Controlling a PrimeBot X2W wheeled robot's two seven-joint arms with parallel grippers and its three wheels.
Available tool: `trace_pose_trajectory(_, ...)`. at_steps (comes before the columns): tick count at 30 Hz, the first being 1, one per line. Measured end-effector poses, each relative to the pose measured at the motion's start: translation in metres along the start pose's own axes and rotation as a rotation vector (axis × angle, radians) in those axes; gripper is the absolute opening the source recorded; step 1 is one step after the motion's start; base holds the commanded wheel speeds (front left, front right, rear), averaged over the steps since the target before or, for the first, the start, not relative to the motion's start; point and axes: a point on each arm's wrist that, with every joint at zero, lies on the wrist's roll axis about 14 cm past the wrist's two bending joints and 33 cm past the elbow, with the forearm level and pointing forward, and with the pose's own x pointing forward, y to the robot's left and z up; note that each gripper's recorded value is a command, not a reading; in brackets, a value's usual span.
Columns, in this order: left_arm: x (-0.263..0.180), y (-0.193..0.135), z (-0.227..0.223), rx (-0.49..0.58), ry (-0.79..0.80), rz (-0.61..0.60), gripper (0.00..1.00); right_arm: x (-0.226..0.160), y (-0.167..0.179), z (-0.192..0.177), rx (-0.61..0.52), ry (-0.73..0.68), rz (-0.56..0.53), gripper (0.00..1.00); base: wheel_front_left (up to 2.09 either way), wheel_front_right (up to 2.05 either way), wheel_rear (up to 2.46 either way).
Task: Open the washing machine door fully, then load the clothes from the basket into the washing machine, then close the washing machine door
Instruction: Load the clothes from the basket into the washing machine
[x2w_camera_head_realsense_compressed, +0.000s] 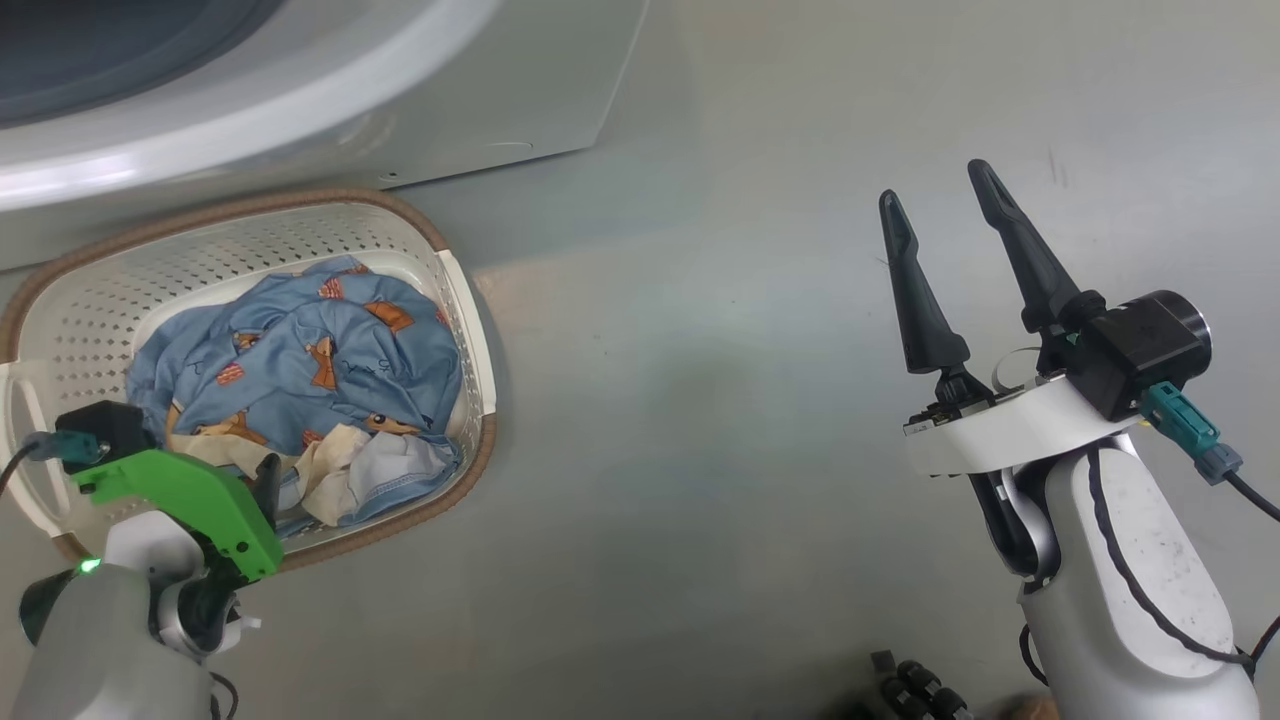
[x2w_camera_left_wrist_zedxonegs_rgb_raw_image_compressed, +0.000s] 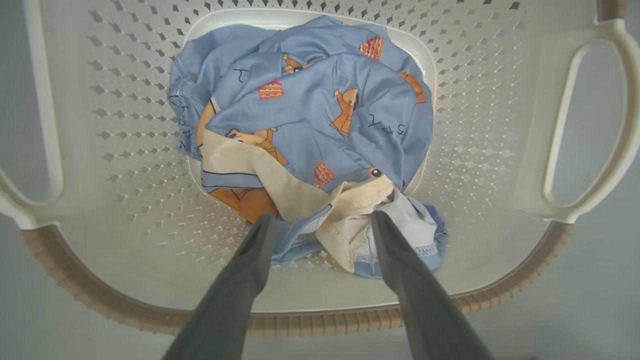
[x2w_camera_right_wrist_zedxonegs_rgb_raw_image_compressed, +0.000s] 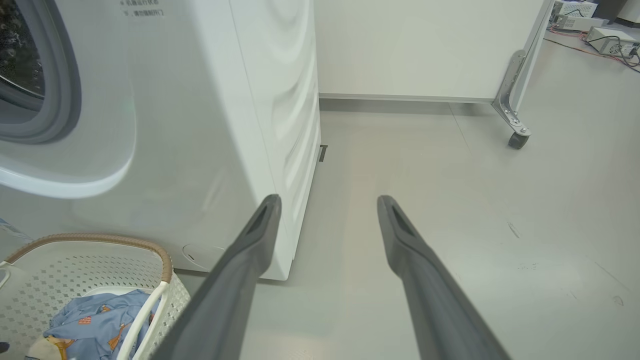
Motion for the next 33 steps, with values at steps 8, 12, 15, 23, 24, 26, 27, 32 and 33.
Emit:
trace_pose_trajectory(8,0.020,-0.002,-0.010,-0.029,0.085,-0.019,1.00,0.006,-0.006,-0.018,-0.006,0.038,-0.011,1.00,0.00,0.00,0.00)
trace_pose_trajectory(12,0.029,0.001,-0.014,-0.037,0.117,-0.018,1.00,0.007,-0.013,-0.029,-0.005,0.061,-0.029,1.00,0.00,0.00,0.00)
trace_pose_trajectory(15,0.035,0.004,-0.016,-0.044,0.133,-0.011,1.00,0.008,-0.015,-0.037,-0.005,0.077,-0.034,1.00,0.00,0.00,0.00)
trace_pose_trajectory(23,0.046,0.010,-0.023,-0.060,0.168,-0.008,1.00,0.014,-0.017,-0.050,-0.007,0.096,-0.033,1.00,0.00,0.00,0.00)
trace_pose_trajectory(24,0.047,0.010,-0.023,-0.061,0.172,-0.007,1.00,0.015,-0.017,-0.051,-0.009,0.098,-0.032,1.00,0.00,0.00,0.00)
trace_pose_trajectory(26,0.050,0.011,-0.023,-0.062,0.177,-0.006,1.00,0.017,-0.016,-0.054,-0.009,0.102,-0.029,1.00,0.00,0.00,0.00)
trace_pose_trajectory(27,0.052,0.010,-0.022,-0.061,0.179,-0.010,1.00,0.017,-0.016,-0.056,-0.009,0.105,-0.028,1.00,0.00,0.00,0.00)
trace_pose_trajectory(32,0.059,0.012,-0.023,-0.058,0.190,-0.010,1.00,0.018,-0.016,-0.066,-0.005,0.125,-0.025,1.00,0.00,0.00,0.00)
trace_pose_trajectory(33,0.060,0.013,-0.025,-0.058,0.193,-0.010,1.00,0.018,-0.016,-0.068,-0.008,0.129,-0.024,1.00,0.00,0.00,0.00)
